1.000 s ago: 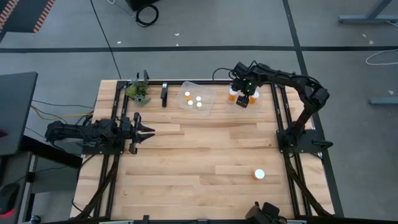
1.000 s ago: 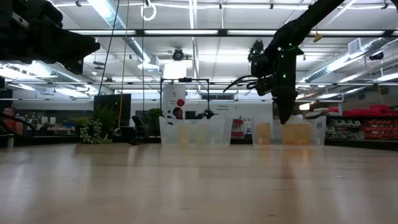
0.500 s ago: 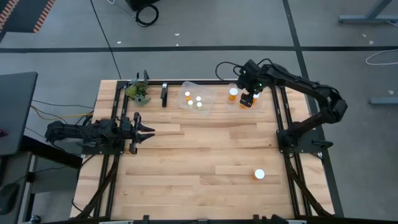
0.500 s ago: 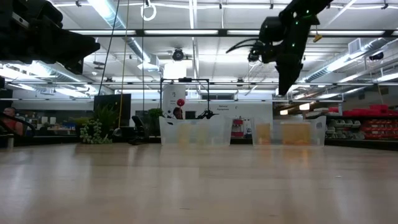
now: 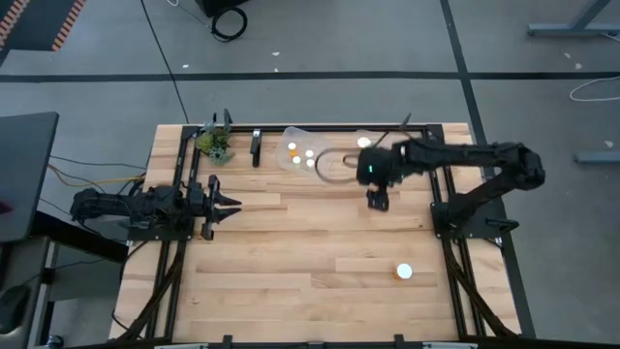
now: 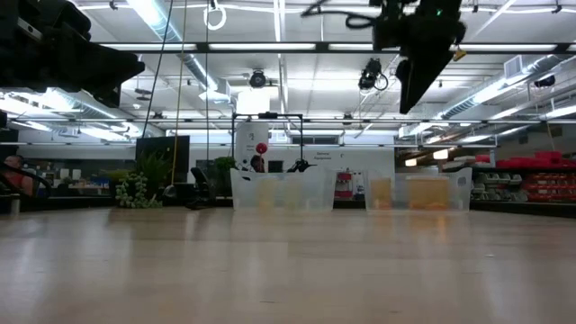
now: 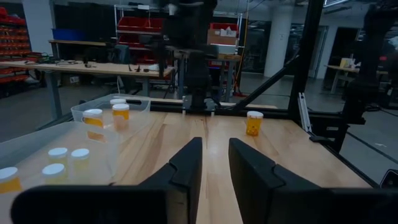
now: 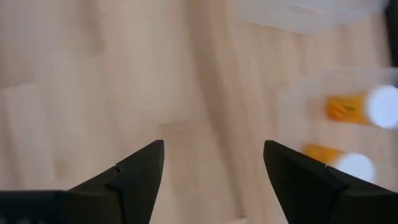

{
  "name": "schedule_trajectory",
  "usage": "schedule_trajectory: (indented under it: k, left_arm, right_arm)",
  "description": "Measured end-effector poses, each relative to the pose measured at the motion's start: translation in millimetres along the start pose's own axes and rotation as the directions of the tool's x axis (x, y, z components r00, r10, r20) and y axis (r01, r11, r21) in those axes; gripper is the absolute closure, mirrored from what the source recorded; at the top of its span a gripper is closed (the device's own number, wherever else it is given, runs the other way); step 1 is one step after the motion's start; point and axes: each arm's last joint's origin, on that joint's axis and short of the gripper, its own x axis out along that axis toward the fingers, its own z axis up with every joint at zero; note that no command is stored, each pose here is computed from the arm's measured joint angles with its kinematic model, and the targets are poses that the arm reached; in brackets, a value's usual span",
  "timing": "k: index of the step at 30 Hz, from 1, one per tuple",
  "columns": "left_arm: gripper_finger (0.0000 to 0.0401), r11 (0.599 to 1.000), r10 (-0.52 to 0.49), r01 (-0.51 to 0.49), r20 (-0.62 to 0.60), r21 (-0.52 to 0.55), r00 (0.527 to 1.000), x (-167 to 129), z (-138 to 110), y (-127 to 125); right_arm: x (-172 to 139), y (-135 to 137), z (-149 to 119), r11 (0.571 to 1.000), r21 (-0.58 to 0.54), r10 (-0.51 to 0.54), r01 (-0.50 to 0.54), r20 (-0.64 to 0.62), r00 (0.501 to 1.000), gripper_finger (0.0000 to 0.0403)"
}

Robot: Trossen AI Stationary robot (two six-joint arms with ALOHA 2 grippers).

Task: Pick and place medicine bottles into bin by pill shape (circle, oval)
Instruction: Put the big orange pill bottle into the right transparent bin

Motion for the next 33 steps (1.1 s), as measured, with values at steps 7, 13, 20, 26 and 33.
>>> schedule_trajectory:
  k: [7,13,20,26,33]
  left_arm:
    - [0.0308,1.0,0.0,0.0,0.0,0.0,1.0,0.0,0.0,0.0]
    - [0.0307,1.0,0.0,0.0,0.0,0.0,1.0,0.0,-0.1,0.0]
    - [0.0312,1.0,0.0,0.0,0.0,0.0,1.0,0.0,0.0,0.0]
    - [0.0316,1.0,0.0,0.0,0.0,0.0,1.0,0.0,0.0,0.0]
    - [0.0308,1.0,0.0,0.0,0.0,0.0,1.0,0.0,0.0,0.0]
  right_arm:
    - [-10.4,73.1,-12.4,0.997,-0.069,0.035,-0.032,0.035,0.999,0.0123]
    - [-15.3,121.0,-33.0,0.997,-0.065,0.052,-0.051,0.024,0.998,0.0123]
    - [-2.6,160.5,-57.3,0.999,-0.035,0.015,-0.019,-0.103,0.995,0.0123]
    - [0.7,182.2,-78.6,0.999,0.031,0.029,-0.022,-0.237,0.971,0.0123]
    - [-4.6,197.6,-98.7,0.995,0.101,0.027,0.002,-0.289,0.957,0.0123]
